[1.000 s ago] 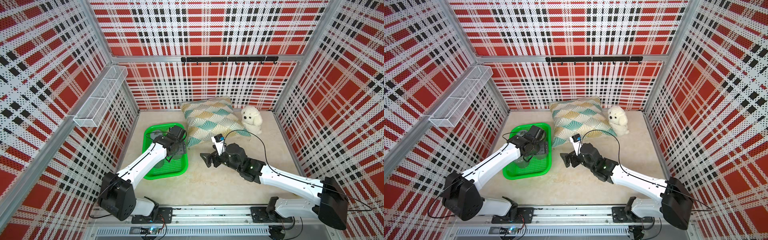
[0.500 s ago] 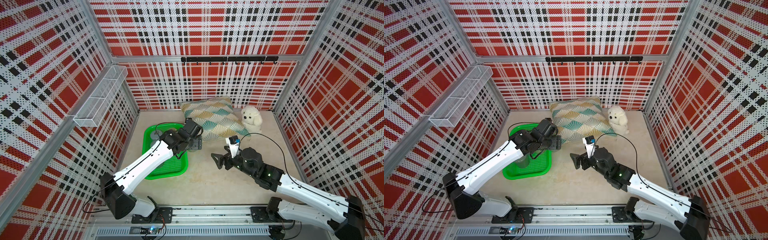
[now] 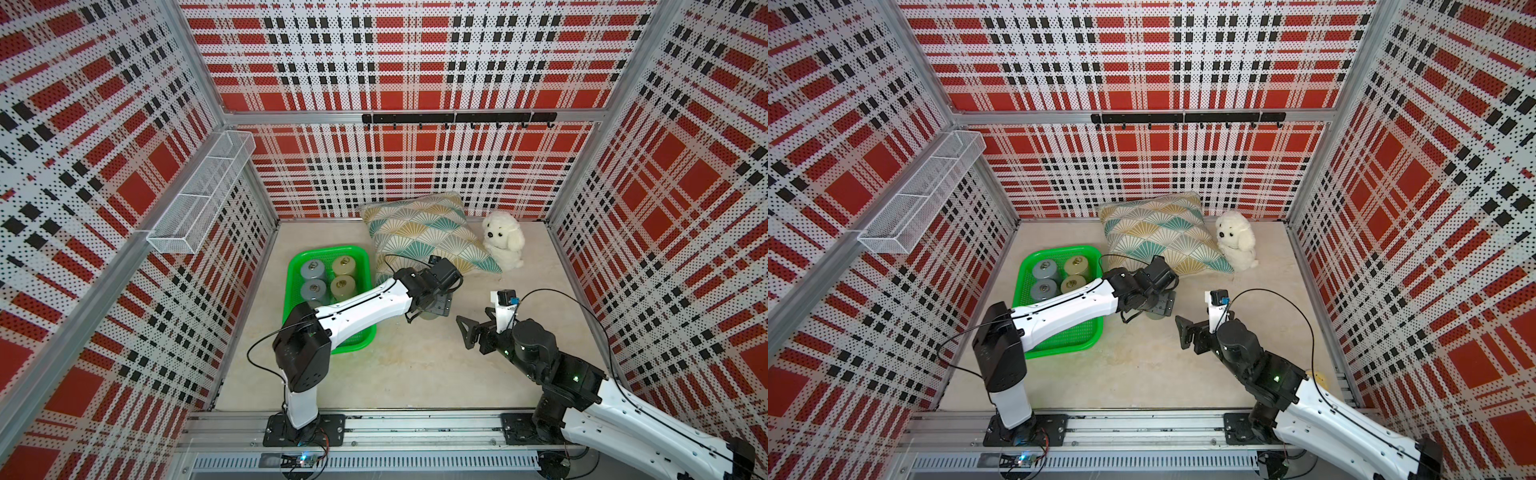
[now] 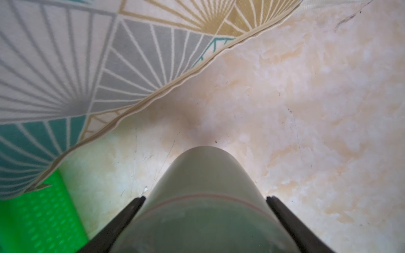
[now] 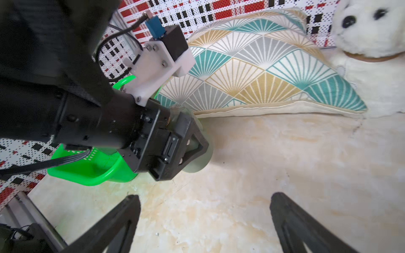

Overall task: Take the tea canister out of the basket
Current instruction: Place the tea canister at the center of the board.

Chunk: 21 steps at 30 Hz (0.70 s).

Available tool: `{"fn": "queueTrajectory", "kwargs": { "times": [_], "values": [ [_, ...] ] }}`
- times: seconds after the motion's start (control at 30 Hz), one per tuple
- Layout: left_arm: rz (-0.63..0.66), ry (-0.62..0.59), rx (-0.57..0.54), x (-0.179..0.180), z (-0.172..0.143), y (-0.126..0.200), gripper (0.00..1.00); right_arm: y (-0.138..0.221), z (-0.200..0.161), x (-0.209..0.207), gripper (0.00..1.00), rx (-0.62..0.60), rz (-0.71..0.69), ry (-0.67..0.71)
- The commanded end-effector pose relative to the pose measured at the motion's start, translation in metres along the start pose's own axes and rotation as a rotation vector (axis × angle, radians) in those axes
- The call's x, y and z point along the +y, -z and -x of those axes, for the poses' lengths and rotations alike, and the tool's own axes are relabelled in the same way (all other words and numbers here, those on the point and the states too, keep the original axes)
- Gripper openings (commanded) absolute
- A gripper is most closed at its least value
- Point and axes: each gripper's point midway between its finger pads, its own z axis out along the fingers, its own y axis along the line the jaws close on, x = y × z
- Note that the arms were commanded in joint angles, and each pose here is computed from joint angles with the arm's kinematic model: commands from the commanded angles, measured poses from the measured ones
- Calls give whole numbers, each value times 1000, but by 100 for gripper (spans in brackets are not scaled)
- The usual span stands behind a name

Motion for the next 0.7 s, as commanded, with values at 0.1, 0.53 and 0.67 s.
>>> {"fn": "queueTrajectory", "kwargs": {
  "times": [0.1,0.53,0.67],
  "values": [
    [-65,-25,-98,-43,35,-17,67,11,-7,-38,100,-53,-149,-67],
    [-46,-69,-55,-67,30,-69,67,3,-23,-44,100,-36,-154,-62],
    [-38,-75,-55,-68,33,-78,67,2,-23,-43,100,-35,-144,-62]
  ]
}}
